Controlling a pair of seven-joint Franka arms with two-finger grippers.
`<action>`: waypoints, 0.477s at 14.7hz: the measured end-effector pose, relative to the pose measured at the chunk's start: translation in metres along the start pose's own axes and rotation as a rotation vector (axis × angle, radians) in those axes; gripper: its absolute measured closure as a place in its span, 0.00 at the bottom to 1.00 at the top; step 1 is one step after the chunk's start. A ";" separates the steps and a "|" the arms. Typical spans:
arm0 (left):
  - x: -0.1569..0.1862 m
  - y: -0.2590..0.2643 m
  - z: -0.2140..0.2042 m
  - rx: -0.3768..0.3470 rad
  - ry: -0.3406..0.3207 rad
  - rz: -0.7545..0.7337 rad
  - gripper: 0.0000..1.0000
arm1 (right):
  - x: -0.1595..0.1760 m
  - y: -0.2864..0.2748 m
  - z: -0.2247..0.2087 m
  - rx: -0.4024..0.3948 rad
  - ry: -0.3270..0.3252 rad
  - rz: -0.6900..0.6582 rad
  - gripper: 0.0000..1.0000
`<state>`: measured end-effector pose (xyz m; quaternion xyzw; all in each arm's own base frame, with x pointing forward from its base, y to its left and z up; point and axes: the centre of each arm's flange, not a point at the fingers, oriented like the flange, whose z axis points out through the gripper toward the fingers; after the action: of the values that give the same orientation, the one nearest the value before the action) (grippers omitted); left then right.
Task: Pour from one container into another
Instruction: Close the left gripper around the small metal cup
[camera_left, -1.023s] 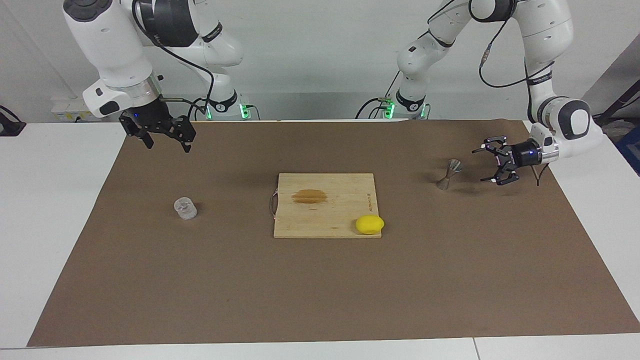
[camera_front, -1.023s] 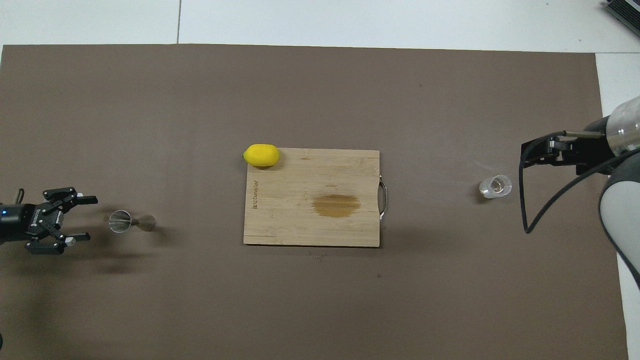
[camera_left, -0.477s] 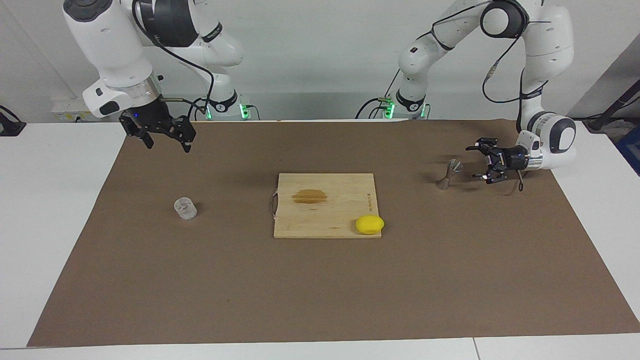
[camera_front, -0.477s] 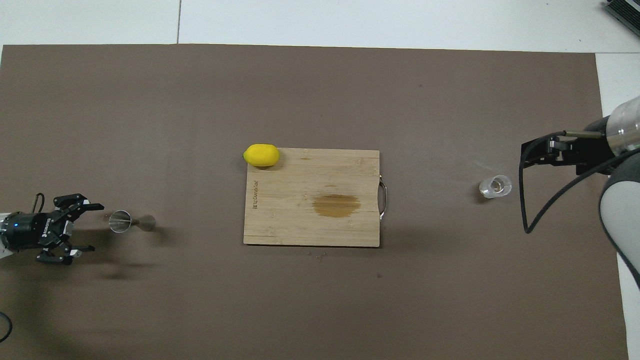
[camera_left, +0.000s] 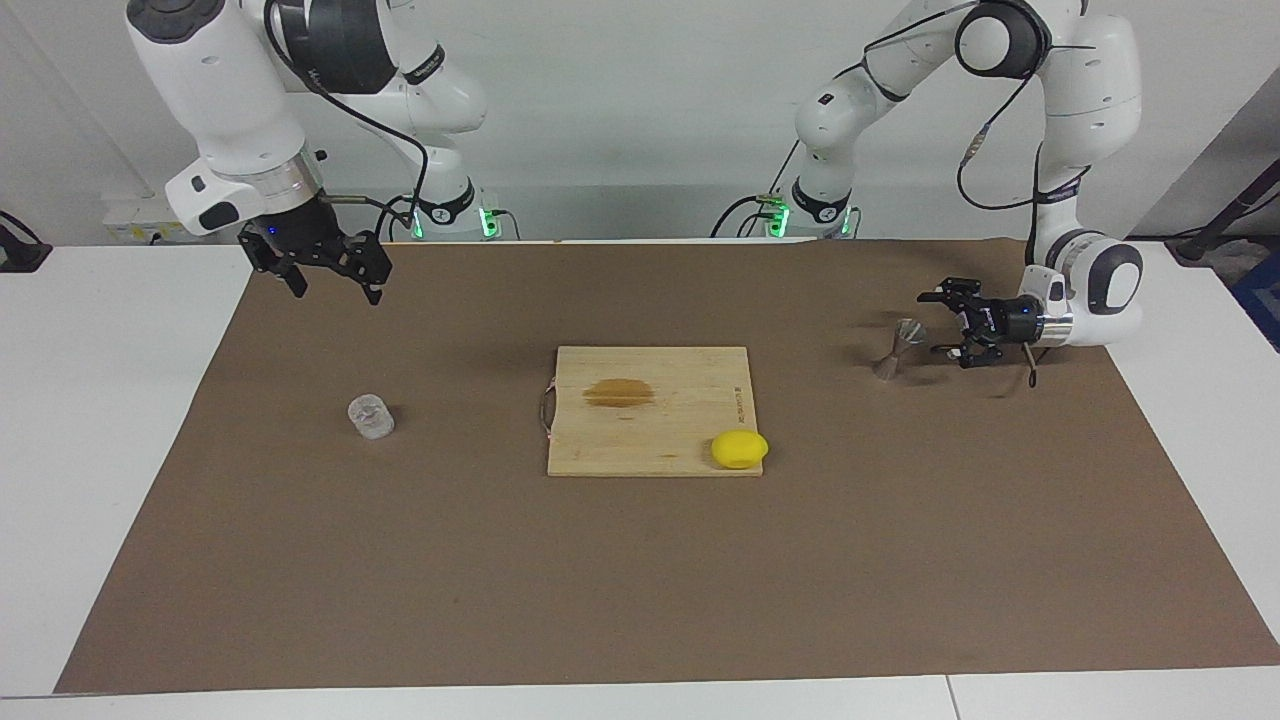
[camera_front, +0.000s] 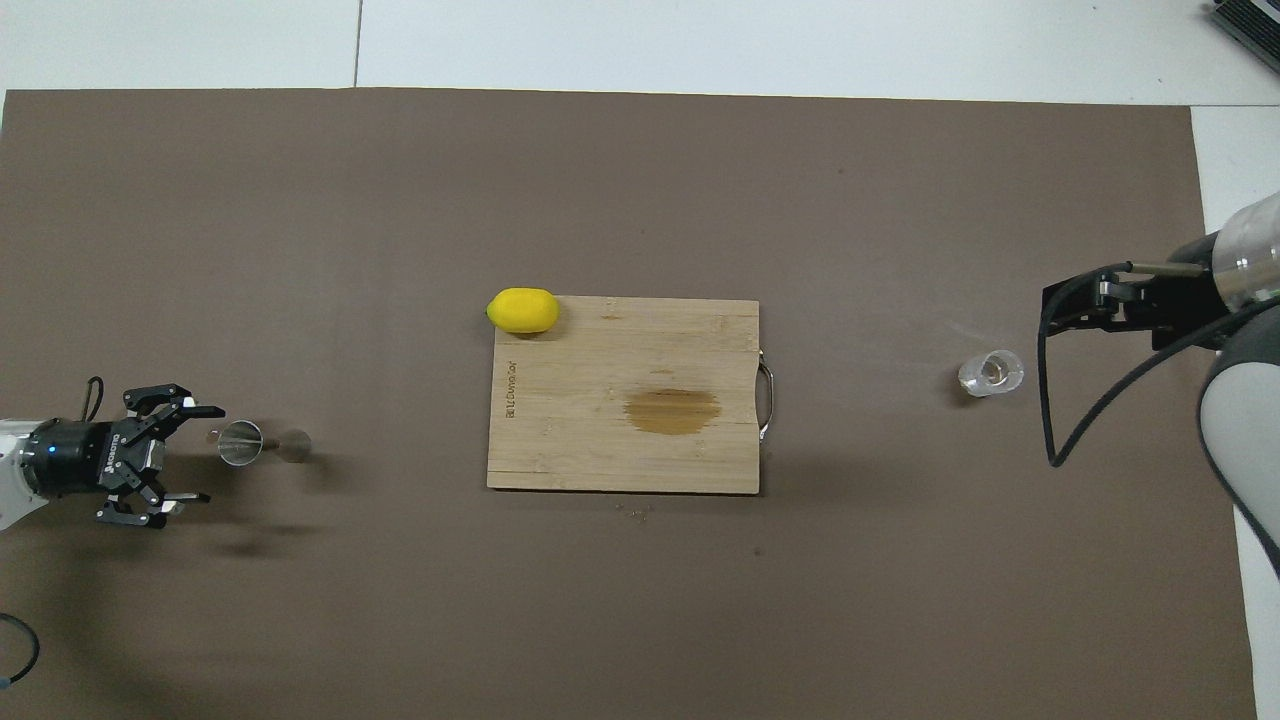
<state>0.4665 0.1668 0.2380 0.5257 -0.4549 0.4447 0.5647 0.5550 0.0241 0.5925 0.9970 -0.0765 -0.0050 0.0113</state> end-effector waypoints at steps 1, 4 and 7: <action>-0.002 0.000 0.003 -0.001 -0.002 0.010 0.00 | 0.000 0.000 0.000 0.000 0.000 0.000 0.00; -0.010 -0.001 0.009 0.013 -0.006 0.019 0.00 | 0.000 0.000 0.000 0.000 0.000 0.000 0.00; -0.012 -0.004 0.020 0.028 0.024 0.021 0.00 | 0.000 0.000 0.000 0.000 0.000 0.000 0.00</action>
<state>0.4671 0.1464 0.2264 0.5234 -0.4475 0.4631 0.5579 0.5550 0.0241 0.5924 0.9970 -0.0765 -0.0051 0.0113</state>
